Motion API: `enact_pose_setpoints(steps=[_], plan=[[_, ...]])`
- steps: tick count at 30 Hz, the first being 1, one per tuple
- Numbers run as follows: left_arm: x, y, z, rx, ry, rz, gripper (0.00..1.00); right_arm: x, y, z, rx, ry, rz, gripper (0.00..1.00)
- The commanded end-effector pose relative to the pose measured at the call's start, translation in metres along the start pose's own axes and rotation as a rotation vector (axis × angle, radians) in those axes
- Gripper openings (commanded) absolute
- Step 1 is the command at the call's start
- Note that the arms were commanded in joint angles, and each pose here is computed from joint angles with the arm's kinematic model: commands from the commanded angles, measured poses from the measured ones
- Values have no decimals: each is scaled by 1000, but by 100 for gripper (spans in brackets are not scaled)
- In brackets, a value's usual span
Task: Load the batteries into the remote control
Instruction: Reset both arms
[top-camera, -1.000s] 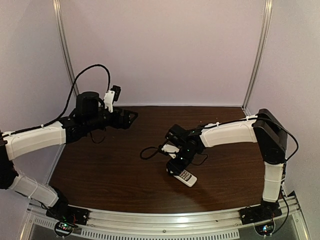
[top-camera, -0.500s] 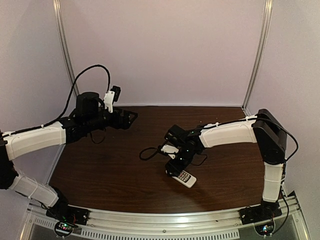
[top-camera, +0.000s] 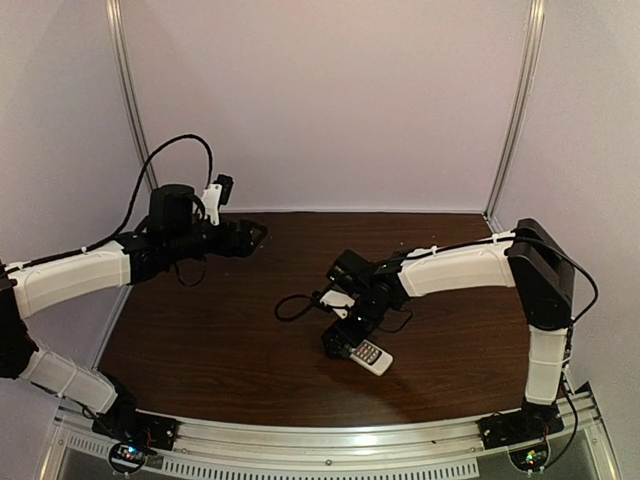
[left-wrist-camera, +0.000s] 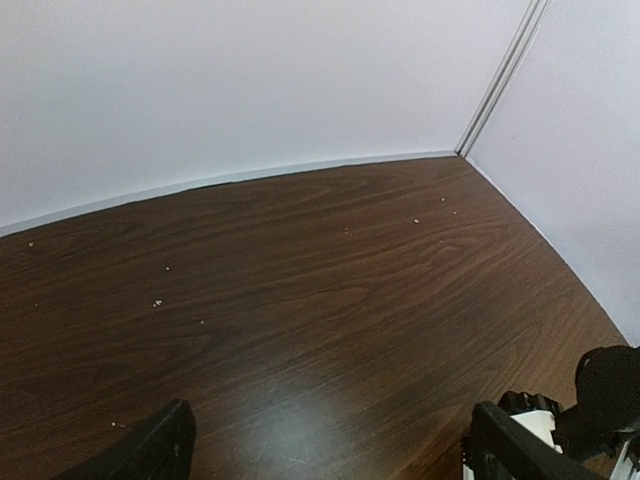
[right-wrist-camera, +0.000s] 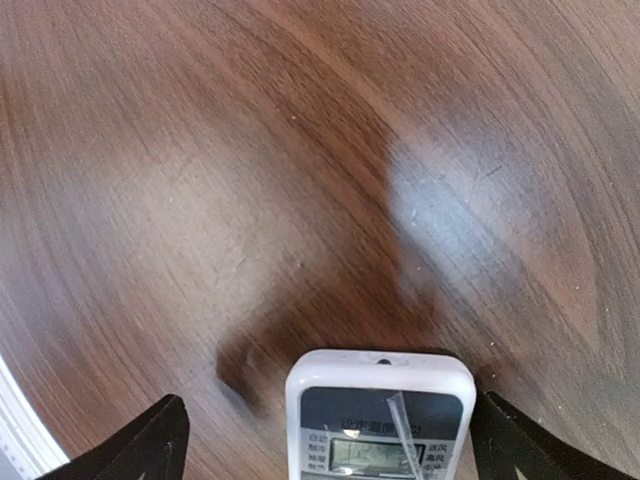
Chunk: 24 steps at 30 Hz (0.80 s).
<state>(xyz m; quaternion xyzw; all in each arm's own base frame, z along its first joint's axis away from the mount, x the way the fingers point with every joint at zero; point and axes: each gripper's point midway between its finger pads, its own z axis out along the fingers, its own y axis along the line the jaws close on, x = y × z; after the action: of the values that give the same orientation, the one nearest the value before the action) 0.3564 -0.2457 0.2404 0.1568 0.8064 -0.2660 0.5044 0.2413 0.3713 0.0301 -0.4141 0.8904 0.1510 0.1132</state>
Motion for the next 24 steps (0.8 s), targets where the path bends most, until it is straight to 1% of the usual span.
enact_pose_setpoints(steps=[1,4,7,12,15,19,21,22,24], plan=[[-15,10,4,7,9,-75,98,-26,-3,-37,-16,-118,31,100],[-15,24,9,-55,57,-94,98,-45,-16,-67,-12,-226,60,100],[-20,36,13,-132,93,-64,97,-61,-40,-104,7,-354,109,100],[-27,36,22,-139,126,-21,97,-71,-91,-170,28,-568,231,100],[-24,38,28,-140,144,-26,97,-63,-120,-202,65,-669,304,100],[-2,43,37,-146,196,-62,97,-43,-140,-227,83,-776,386,100],[20,50,41,-166,243,-89,97,-26,-144,-222,74,-799,423,100],[31,52,42,-168,265,-99,97,-23,-145,-227,76,-828,434,100],[54,56,42,-174,297,-127,97,-6,-147,-219,78,-837,461,100]])
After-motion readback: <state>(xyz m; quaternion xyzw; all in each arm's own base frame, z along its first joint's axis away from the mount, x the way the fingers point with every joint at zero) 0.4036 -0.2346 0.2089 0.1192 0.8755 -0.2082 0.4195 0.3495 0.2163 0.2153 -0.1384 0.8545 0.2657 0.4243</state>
